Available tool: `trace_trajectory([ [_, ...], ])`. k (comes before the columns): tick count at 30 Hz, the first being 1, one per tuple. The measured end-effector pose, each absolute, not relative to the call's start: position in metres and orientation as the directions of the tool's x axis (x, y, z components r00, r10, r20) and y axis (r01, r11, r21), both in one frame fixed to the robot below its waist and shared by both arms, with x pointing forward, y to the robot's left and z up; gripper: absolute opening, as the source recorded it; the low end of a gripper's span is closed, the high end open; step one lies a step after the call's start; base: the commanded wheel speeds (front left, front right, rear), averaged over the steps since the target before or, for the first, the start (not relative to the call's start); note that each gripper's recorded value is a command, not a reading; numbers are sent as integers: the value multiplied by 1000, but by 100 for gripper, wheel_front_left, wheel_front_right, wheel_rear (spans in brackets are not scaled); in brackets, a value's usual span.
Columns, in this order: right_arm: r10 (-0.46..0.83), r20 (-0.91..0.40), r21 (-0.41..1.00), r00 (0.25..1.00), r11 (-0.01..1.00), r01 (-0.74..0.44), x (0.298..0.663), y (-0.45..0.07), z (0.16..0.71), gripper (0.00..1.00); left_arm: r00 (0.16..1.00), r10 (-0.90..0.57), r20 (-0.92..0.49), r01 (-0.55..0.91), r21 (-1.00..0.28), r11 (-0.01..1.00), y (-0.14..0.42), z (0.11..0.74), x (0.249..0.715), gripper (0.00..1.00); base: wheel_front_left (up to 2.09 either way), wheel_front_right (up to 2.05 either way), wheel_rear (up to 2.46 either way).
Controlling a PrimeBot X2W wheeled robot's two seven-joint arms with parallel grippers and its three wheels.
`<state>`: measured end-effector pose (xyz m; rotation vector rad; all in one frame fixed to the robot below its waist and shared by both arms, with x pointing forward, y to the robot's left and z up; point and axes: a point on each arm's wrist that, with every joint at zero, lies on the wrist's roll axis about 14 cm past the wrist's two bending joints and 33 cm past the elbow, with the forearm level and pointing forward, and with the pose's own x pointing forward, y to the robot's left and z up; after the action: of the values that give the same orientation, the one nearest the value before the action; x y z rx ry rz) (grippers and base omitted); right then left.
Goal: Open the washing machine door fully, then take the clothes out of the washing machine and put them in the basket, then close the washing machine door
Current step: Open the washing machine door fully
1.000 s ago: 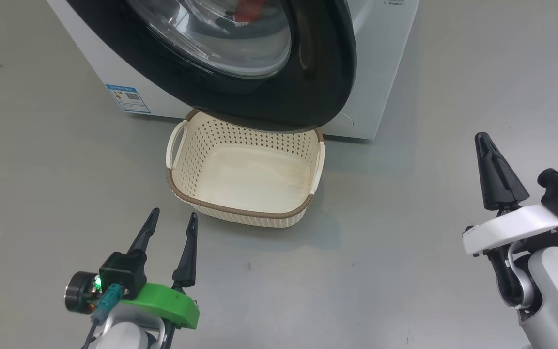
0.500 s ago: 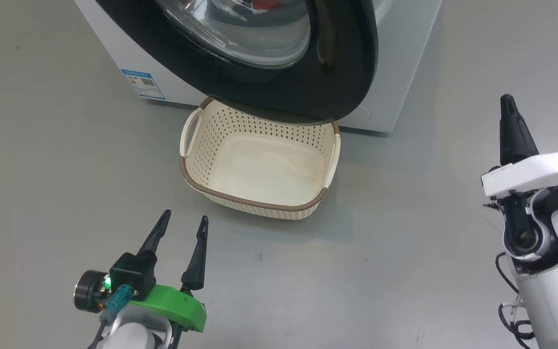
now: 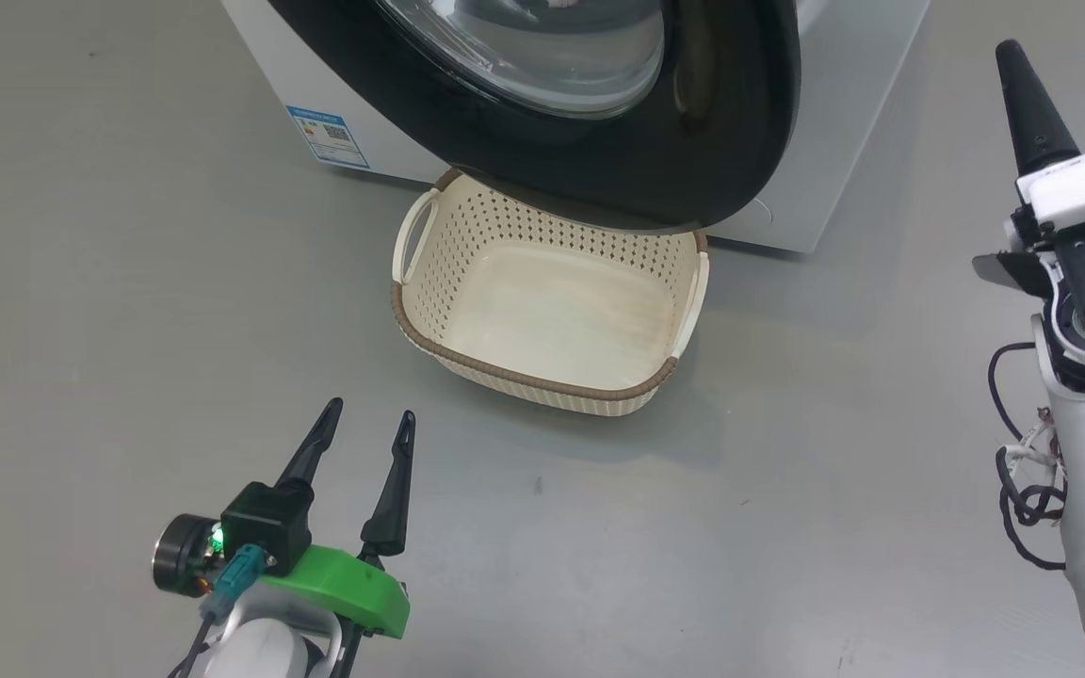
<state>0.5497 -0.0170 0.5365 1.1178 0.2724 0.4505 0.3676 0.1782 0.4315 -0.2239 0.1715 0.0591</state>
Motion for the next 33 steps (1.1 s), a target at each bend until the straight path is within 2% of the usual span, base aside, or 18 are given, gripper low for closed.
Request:
trace_trajectory([
  [5, 542, 1, 923, 841, 322, -209, 558, -2, 543, 0, 982, 58, -181, -97, -214, 972, 184, 430, 365, 100, 0, 0, 0],
  [8, 611, 10, 958, 791, 220, -182, 555, 18, 548, 0, 981, 65, -183, -104, -214, 971, 186, 430, 364, 100, 0, 0, 0],
  [11, 651, 12, 968, 759, 182, -171, 558, 27, 552, 0, 980, 69, -187, -108, -213, 971, 187, 429, 364, 100, 0, 0, 0],
  [19, 697, -44, 961, 716, 226, -160, 567, 30, 548, 0, 978, 75, -194, -116, -210, 971, 189, 427, 363, 100, 0, 0, 0],
  [28, 760, -33, 985, 649, 135, -108, 567, 48, 550, 0, 976, 85, -202, -127, -205, 971, 192, 425, 363, 100, 0, 0, 0],
  [33, 785, -78, 987, 614, 148, -64, 567, 53, 536, 0, 974, 92, -206, -135, -203, 970, 194, 423, 363, 100, 0, 0, 0],
])
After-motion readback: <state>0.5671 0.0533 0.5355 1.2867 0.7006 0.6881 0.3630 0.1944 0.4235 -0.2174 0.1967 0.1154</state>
